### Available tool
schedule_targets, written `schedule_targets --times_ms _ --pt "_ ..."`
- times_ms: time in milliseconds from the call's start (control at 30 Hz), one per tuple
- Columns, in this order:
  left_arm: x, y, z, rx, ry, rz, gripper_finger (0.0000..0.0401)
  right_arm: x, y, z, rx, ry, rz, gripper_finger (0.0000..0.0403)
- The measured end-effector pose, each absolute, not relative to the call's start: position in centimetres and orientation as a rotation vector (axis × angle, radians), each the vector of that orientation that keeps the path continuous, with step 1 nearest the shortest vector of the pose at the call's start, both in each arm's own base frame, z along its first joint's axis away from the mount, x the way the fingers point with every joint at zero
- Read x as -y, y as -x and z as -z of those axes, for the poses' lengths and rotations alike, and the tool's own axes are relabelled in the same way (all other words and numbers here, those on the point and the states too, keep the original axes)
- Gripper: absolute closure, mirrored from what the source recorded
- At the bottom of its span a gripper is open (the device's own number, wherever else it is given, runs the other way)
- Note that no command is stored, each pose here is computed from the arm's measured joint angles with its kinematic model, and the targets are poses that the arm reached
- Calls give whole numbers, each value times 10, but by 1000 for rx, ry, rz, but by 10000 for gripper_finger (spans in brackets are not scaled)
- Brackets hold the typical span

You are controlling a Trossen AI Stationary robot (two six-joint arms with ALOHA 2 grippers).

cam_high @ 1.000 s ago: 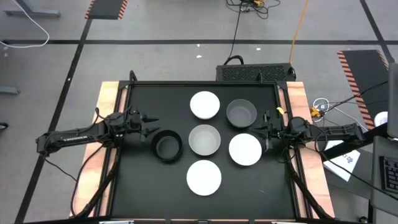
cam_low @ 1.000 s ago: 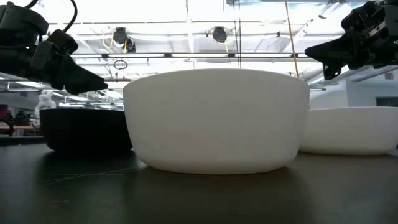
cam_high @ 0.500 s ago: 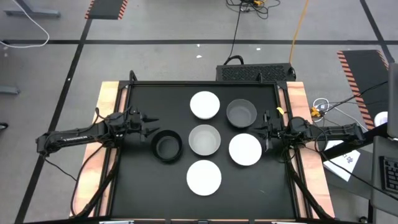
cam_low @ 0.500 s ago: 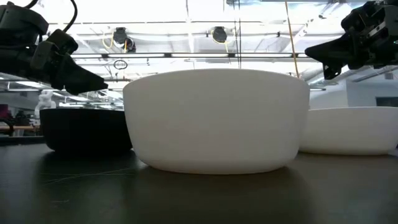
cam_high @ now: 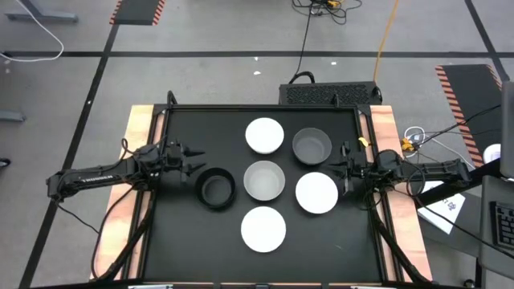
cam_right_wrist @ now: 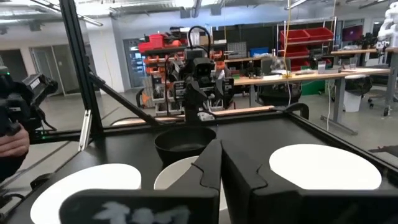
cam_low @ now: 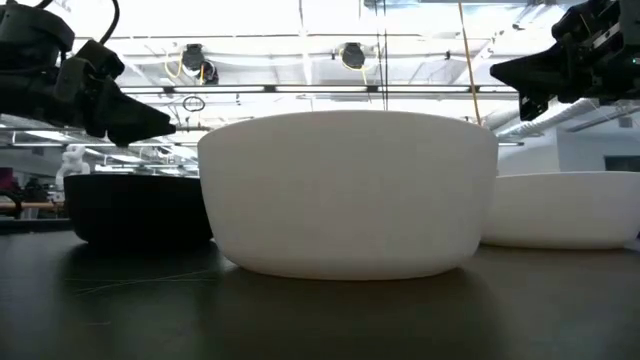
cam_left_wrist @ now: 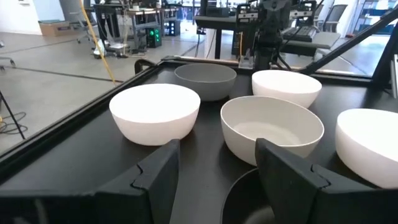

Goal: Nest bowls inside each other
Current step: Stack the gray bowl on top of the light gray bowl

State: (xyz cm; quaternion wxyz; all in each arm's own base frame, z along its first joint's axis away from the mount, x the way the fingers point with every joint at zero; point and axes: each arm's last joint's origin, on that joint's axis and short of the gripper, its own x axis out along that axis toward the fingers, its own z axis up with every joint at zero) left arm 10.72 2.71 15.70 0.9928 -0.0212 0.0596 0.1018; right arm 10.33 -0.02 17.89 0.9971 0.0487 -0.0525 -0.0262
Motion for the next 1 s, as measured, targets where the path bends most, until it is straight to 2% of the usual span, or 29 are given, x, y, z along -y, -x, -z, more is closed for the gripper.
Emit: schedule_targets --times_ms 633,767,1000 --pt "-27 -108 -169 4 32 -185 190 0 -103 -184 161 -63 53 403" --pt "-27 -108 -169 4 20 -185 190 0 -102 -186 180 9 62 403" --pt "-27 -108 -174 51 -6 -183 190 5 -100 -193 249 -16 215 403"
